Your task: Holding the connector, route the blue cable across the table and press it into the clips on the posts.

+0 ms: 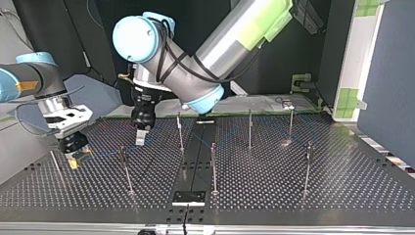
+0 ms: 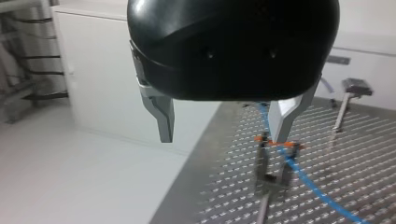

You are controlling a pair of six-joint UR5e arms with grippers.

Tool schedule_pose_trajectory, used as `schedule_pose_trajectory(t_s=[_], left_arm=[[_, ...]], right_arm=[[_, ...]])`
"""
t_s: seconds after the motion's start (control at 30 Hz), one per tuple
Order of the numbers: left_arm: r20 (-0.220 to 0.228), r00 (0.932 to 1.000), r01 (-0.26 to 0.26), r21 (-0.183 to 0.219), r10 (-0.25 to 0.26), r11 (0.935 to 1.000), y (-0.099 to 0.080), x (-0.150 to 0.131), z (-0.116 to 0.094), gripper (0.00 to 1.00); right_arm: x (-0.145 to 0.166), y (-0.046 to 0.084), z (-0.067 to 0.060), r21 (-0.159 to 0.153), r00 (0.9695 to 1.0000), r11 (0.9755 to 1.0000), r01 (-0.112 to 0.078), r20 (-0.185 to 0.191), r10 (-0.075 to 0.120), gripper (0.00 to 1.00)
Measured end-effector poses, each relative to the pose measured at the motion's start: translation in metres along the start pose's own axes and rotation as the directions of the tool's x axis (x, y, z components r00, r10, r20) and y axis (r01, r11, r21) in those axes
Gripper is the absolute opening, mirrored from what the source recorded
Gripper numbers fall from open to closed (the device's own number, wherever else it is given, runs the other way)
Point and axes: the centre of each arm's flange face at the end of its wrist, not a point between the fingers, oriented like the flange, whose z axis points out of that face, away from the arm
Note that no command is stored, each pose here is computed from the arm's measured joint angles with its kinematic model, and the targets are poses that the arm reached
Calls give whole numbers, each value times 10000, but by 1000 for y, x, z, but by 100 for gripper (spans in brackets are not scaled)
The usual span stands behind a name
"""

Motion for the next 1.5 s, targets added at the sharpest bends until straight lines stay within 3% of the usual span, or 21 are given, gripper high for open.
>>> schedule_pose_trajectory(t_s=[0.3, 0.6, 0.83, 1.2, 1.5], left_arm=[[948, 9935, 671, -380, -632, 9970, 12, -31, -22, 100], [1757, 9748, 1414, -110, -1373, 9899, 21, -59, -45, 100], [2273, 9536, 1972, 235, -1973, 9801, 26, -76, -65, 100], [2217, 9454, 2356, 421, -2391, 9709, 32, -39, -79, 100], [2172, 9350, 2784, 407, -2805, 9596, 36, -3, -99, 100]], right_arm=[[-1, -1, 0, 18, 10000, 10000, 16, 16, -16, 0], [-2, -3, 0, 51, 10000, 10000, 41, 48, -41, 0], [-3, -5, 1, 63, 10000, 10000, 68, 60, -69, 0], [-6, -5, 1, 54, 9999, 9999, 100, 100, -101, 0], [-10, -5, 2, 23, 9998, 9999, 123, 159, -123, 0]])
